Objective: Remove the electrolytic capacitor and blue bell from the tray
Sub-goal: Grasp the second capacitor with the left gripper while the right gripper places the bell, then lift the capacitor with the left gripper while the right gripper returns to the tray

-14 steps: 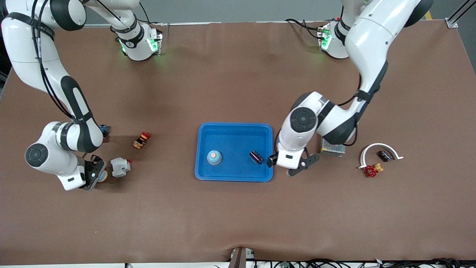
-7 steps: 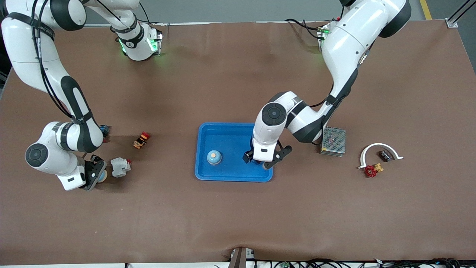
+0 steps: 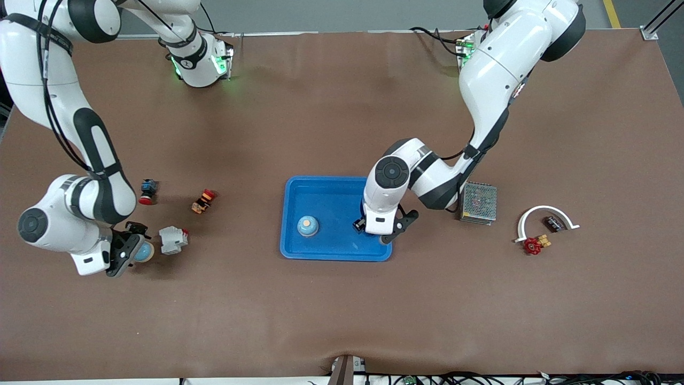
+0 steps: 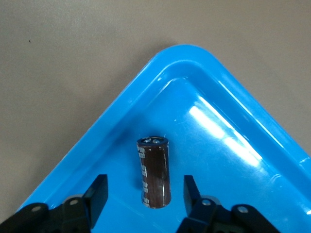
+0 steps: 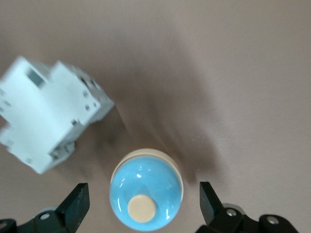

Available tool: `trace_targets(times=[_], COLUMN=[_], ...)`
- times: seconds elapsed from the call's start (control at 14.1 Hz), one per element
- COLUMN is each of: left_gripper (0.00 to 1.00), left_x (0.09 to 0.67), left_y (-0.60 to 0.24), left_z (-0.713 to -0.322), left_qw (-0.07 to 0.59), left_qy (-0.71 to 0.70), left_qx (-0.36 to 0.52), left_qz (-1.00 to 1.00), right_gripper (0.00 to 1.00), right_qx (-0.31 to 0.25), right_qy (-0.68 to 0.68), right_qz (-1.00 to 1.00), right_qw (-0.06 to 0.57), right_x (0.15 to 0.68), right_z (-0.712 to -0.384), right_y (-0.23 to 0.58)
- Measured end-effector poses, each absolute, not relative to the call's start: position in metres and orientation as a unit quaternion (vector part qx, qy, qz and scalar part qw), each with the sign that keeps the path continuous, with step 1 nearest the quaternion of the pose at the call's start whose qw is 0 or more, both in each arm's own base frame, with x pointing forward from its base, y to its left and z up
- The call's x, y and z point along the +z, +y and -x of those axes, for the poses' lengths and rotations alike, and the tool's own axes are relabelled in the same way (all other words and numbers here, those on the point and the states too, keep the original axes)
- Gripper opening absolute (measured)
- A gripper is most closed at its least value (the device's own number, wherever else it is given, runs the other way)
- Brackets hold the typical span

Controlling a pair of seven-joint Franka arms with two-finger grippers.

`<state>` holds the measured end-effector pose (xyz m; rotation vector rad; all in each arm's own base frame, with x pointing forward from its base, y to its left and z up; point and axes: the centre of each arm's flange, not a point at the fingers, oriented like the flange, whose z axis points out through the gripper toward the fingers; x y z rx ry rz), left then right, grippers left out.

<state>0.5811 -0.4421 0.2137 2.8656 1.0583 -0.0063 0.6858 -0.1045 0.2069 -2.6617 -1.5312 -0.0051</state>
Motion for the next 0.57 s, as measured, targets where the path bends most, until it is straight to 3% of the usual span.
trace_targets(times=[0.57], left_gripper=[0.66], left_x=[0.198], left_y=[-0.443], left_z=[-0.583], left_qw=[0.042], left_qy=[0.349], left_qx=[-0.010], left_qz=[-0.936], right_gripper=[1.00], right_qx=[0.027], right_qy=[-0.346], right_qz=[0.936], right_qw=[0.056], right_x=[0.334], right_z=[-0.720], right_y=[0.001])
